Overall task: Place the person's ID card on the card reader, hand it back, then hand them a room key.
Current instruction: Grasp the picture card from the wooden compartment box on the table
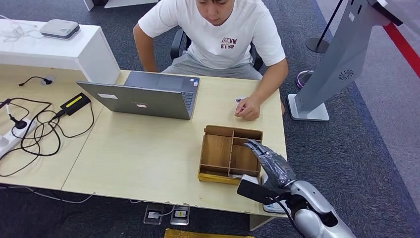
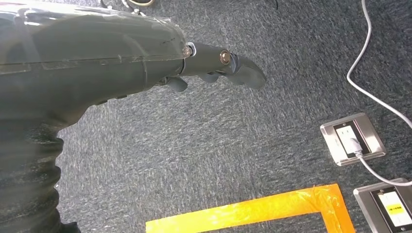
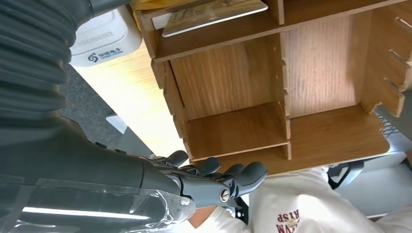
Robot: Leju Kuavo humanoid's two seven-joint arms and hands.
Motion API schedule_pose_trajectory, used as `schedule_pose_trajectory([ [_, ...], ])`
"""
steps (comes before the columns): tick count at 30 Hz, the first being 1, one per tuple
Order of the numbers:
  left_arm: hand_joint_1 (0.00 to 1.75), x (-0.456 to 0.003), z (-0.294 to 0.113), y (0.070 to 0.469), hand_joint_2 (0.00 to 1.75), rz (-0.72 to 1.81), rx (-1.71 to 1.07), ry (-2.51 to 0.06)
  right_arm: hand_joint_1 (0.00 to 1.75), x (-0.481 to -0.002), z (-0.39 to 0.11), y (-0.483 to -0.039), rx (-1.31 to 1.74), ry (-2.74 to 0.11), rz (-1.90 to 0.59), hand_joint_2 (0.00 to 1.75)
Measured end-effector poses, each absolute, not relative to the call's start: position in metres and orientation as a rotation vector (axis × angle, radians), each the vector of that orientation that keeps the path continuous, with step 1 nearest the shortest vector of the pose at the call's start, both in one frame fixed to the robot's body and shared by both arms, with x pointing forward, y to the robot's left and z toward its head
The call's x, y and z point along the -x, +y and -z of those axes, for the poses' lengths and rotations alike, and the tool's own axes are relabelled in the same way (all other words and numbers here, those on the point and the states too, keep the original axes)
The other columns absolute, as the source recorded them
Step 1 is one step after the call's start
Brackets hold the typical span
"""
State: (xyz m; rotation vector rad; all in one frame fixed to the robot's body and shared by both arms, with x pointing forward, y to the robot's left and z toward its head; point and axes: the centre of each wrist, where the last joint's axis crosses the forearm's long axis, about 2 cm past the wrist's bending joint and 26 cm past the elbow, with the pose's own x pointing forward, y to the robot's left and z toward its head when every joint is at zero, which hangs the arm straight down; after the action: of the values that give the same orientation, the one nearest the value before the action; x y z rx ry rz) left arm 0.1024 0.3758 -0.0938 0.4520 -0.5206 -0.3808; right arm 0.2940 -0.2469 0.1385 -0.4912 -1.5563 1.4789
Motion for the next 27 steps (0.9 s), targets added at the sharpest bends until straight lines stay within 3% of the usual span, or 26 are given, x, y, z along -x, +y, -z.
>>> schedule_pose_trajectory([
  [27,0.00,-0.1019,0.0932,0.3801,1.75,0.416,-0.461,-0.527,0.00,-0.2950,-0.1383,-0.2424,0.480,-1.558,-1.486,1.75],
])
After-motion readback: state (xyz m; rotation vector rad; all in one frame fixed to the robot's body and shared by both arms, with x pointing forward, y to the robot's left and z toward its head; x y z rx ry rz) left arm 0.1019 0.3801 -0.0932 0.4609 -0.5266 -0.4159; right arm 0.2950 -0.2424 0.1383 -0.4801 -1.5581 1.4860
